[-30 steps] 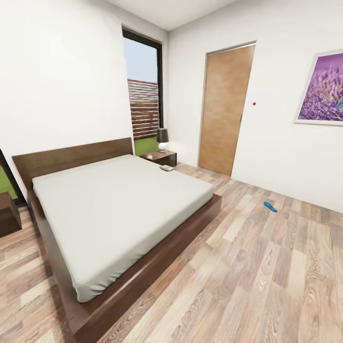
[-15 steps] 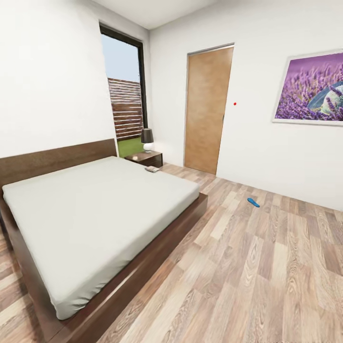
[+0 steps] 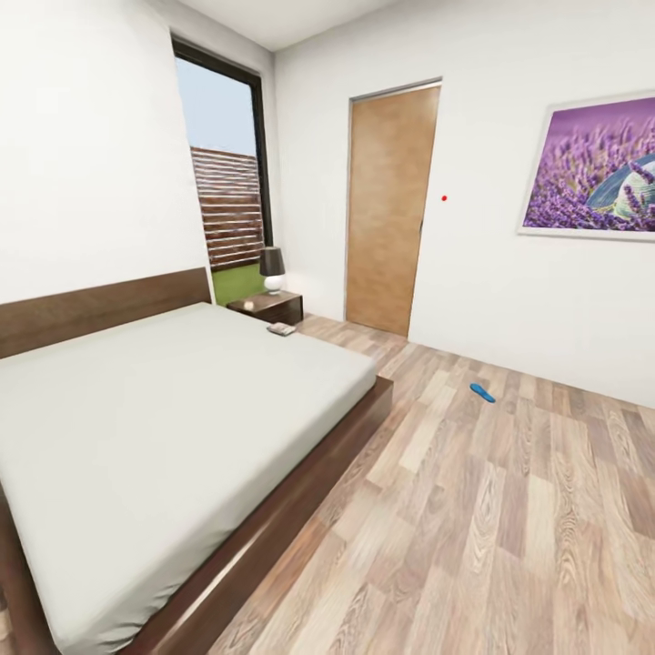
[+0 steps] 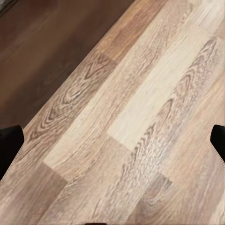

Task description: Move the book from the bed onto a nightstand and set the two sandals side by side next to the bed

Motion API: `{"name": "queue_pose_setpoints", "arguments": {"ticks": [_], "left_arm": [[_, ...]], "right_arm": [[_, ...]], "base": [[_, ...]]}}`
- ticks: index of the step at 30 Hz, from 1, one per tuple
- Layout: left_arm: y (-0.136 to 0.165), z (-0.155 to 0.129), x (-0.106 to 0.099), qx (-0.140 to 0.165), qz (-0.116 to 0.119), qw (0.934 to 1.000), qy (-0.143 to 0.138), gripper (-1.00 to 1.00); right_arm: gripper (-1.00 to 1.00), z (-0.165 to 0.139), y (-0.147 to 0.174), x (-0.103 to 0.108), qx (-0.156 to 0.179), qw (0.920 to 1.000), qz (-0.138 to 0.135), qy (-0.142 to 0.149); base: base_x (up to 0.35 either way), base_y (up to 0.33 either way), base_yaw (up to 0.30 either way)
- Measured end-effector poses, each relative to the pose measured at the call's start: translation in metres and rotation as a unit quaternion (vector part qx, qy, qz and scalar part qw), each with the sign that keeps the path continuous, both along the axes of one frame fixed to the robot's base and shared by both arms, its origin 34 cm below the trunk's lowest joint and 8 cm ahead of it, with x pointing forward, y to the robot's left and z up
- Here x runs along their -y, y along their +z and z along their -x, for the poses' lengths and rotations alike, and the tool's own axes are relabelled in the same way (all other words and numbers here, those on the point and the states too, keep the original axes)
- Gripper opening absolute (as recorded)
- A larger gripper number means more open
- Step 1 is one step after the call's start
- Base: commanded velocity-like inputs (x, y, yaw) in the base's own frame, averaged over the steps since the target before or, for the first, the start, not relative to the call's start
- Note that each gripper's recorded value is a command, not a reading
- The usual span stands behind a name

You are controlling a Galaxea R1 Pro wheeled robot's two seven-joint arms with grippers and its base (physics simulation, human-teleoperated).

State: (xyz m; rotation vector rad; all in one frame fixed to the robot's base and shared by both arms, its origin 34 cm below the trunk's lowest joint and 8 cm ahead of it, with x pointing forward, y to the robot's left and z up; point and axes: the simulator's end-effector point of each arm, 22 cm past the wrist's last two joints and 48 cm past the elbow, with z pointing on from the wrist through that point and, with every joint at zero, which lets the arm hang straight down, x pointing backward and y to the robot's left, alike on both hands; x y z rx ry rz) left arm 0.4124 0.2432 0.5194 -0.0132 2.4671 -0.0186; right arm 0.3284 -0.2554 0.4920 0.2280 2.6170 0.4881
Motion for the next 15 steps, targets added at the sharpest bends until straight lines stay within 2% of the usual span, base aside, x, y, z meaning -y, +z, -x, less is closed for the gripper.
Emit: {"name": "queue_pose_setpoints", "arguments": {"ticks": [10,15], "left_arm": [[0.0,0.0,-0.0003,0.0,0.0,1.0,0.0,1.0],[-0.0002,-0.0002,-0.0003,0.0,0.0,1.0,0.0,1.0]], "right_arm": [[1.0,-0.0001,0.0002,-0.0009,0.0,1.0,-0.001,0.0],[1.0,-0.0003,0.0002,-0.002,0.0,1.0,-0.002,0.001]], "base": [[0.323,0.0,0.0],[0.144,0.0,-0.087]]}}
